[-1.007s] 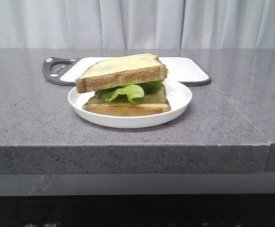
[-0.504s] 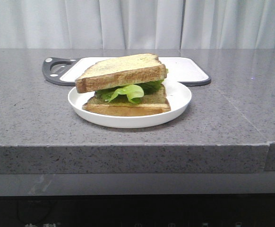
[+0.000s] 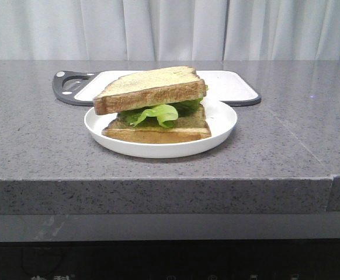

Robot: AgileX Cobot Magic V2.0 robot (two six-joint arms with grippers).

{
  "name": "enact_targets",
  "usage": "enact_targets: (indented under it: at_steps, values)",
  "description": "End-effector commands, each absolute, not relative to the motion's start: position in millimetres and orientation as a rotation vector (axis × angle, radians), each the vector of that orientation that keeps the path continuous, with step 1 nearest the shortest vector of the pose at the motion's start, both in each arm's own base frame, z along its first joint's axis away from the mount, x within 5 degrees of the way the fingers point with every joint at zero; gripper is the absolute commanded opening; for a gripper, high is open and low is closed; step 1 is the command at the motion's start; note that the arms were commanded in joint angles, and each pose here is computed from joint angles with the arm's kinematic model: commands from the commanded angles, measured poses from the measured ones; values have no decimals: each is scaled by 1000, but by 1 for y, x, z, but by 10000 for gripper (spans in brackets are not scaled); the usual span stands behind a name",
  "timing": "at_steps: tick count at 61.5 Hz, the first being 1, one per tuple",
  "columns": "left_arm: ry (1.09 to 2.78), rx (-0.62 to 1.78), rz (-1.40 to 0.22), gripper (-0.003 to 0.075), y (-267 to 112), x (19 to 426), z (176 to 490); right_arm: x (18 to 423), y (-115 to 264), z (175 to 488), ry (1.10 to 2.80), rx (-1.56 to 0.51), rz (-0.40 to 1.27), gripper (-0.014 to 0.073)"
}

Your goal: Left arm grabs bread, right arm adds lettuce

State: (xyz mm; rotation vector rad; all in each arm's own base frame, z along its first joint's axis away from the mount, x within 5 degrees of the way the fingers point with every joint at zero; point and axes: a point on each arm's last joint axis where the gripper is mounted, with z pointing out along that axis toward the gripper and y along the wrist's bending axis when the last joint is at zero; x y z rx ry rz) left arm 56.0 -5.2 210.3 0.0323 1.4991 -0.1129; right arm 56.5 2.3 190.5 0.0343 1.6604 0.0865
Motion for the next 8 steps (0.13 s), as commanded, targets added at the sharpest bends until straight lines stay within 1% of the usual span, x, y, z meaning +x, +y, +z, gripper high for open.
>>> enact_targets:
  at_steps: [1, 8]
  values:
    - [1401, 13, -120, -20, -4, 54, 218, 55, 2, 201, 1544, 28, 70, -117]
    - [1401, 13, -120, -20, -4, 54, 218, 55, 2, 201, 1544, 28, 70, -117]
